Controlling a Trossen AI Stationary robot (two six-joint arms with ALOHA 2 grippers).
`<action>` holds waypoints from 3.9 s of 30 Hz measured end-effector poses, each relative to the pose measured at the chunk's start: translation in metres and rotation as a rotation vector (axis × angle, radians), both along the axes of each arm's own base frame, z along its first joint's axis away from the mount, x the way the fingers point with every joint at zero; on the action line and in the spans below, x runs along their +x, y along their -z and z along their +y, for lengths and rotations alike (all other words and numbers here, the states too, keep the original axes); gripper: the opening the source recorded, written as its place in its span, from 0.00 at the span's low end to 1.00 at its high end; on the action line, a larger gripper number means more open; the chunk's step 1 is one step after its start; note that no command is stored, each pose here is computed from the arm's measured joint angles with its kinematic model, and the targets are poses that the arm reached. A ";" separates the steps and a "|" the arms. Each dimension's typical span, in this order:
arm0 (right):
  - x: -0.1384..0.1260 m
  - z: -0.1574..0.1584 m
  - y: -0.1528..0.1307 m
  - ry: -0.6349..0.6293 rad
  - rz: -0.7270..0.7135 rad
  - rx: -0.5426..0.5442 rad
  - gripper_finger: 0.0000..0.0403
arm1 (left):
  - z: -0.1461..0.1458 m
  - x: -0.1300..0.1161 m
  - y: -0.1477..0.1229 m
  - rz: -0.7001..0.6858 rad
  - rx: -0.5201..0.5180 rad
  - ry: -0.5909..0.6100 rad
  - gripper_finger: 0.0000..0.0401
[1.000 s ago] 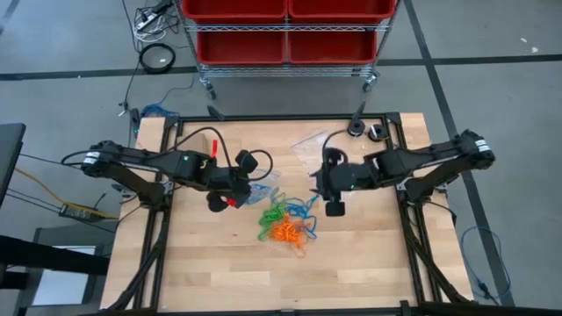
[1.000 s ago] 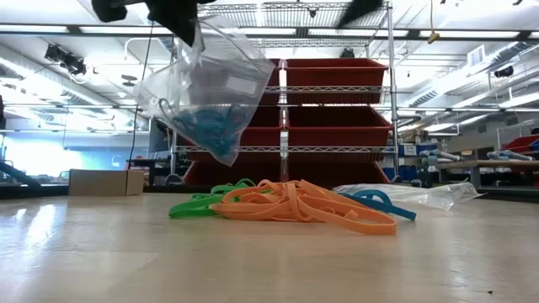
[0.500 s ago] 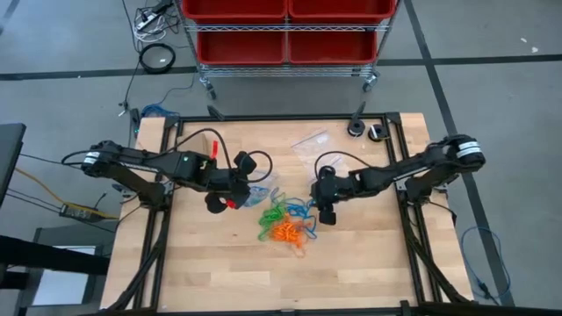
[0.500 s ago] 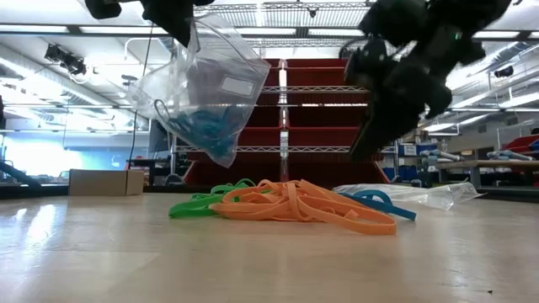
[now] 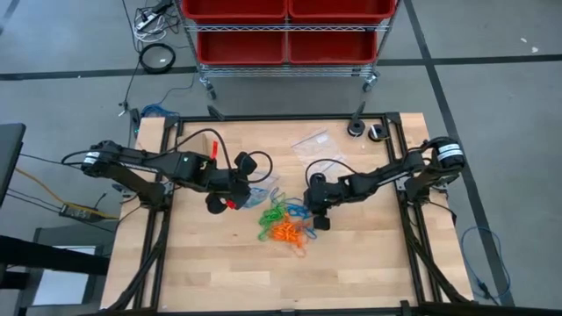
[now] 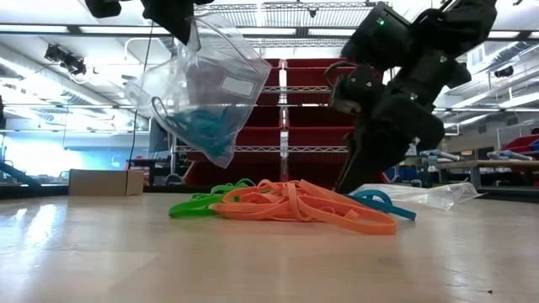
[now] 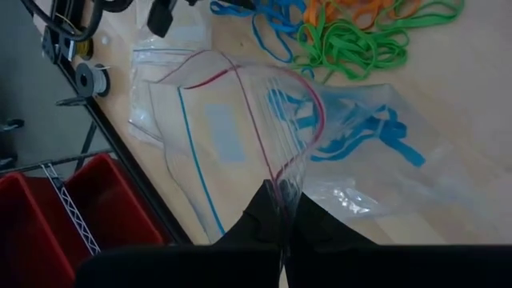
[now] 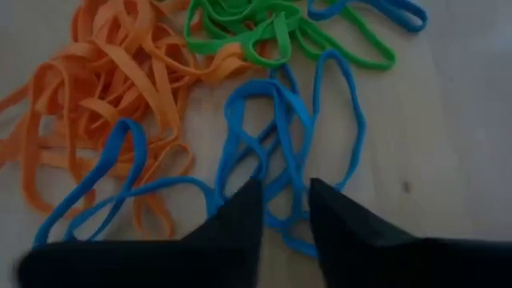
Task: Sort rubber bands
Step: Put the blue rubber band into the top left transparent zip bag
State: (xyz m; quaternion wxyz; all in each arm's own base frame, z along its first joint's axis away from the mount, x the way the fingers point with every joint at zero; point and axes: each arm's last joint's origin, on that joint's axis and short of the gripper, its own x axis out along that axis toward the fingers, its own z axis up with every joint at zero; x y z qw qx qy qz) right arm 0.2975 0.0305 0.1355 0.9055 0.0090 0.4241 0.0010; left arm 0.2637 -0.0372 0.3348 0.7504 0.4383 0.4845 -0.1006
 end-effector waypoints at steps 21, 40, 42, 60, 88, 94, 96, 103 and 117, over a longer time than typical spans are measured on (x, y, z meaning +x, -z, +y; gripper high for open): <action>-0.009 -0.003 -0.021 0.036 -0.023 -0.003 0.09 | 0.000 0.000 0.000 -0.002 -0.023 -0.008 0.00; -0.001 -0.004 0.009 0.051 0.053 0.057 0.29 | -0.001 0.002 -0.001 -0.022 -0.030 -0.007 0.00; 0.000 -0.004 0.011 0.055 0.052 0.049 0.25 | -0.001 0.002 0.000 -0.021 -0.031 -0.006 0.00; -0.025 -0.015 -0.080 0.097 -0.214 -0.036 0.00 | -0.001 0.002 -0.001 -0.024 -0.033 -0.003 0.00; 0.012 -0.015 -0.009 0.053 -0.102 -0.044 0.01 | -0.001 0.002 -0.001 -0.026 -0.051 -0.012 0.00; -0.003 -0.010 -0.056 0.065 -0.229 -0.073 0.00 | -0.001 0.002 0.000 -0.025 -0.061 -0.010 0.00; -0.011 -0.011 -0.075 0.075 -0.295 -0.074 0.00 | -0.001 0.002 -0.001 -0.026 -0.064 -0.008 0.00; -0.028 -0.017 -0.140 0.147 -0.533 -0.139 0.00 | -0.002 0.005 -0.002 -0.049 -0.074 0.022 0.00; 0.049 -0.033 -0.201 0.060 -0.420 -0.268 0.00 | -0.003 0.012 -0.005 -0.112 -0.033 0.053 0.00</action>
